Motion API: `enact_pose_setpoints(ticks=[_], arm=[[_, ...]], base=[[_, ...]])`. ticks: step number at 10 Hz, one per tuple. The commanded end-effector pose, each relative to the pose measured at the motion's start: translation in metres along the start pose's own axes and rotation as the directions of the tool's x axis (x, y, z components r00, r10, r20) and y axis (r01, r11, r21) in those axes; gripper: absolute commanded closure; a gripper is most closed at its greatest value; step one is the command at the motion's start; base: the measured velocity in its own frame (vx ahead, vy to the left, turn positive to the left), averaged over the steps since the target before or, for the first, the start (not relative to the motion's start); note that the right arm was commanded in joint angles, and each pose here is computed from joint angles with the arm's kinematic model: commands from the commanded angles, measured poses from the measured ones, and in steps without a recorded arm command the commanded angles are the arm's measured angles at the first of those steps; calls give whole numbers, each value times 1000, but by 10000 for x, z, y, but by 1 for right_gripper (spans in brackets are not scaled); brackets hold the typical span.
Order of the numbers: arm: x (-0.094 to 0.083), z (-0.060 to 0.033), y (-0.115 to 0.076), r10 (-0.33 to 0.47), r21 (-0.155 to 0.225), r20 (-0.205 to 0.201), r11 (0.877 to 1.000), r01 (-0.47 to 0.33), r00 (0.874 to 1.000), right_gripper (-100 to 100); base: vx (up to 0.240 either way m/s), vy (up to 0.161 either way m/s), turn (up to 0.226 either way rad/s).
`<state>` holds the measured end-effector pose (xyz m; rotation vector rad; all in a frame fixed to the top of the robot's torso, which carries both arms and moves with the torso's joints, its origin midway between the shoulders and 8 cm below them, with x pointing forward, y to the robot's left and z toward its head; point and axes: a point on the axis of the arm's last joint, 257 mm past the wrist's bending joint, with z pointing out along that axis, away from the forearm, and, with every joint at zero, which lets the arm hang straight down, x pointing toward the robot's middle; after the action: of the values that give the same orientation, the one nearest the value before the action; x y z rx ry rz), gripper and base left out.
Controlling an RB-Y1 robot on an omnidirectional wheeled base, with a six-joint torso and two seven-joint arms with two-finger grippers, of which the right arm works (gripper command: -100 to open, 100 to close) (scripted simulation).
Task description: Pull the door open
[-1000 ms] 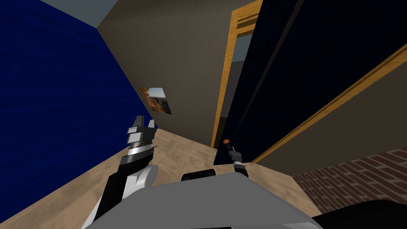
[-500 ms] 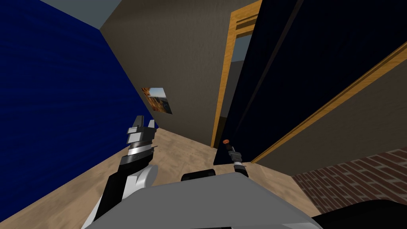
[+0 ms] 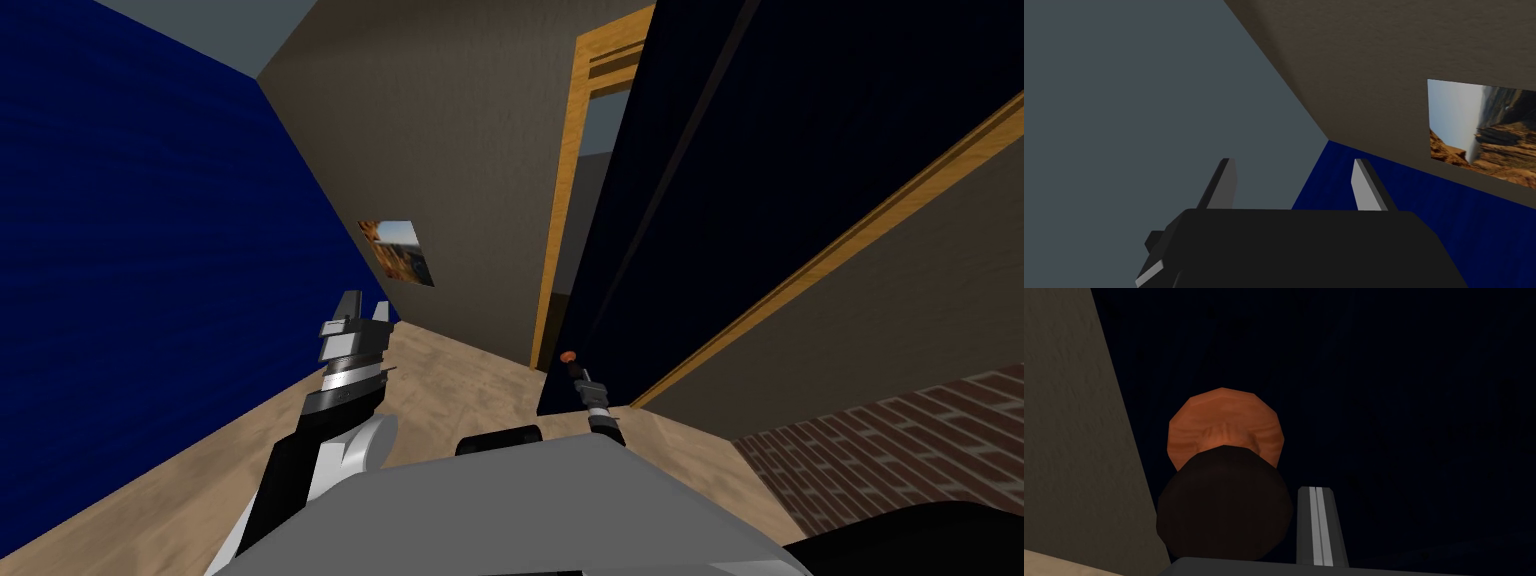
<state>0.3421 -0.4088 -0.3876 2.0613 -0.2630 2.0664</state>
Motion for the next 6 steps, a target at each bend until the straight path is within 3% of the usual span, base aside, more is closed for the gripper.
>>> enact_pose_setpoints(ticks=[1, 6], arm=[[-37, -22, -230, 19, 31, 7, 999, -19, 1000, -100], [-37, -22, -230, 19, 31, 7, 999, -19, 1000, -100]], base=[[-10, -1, 17], [0, 0, -1]])
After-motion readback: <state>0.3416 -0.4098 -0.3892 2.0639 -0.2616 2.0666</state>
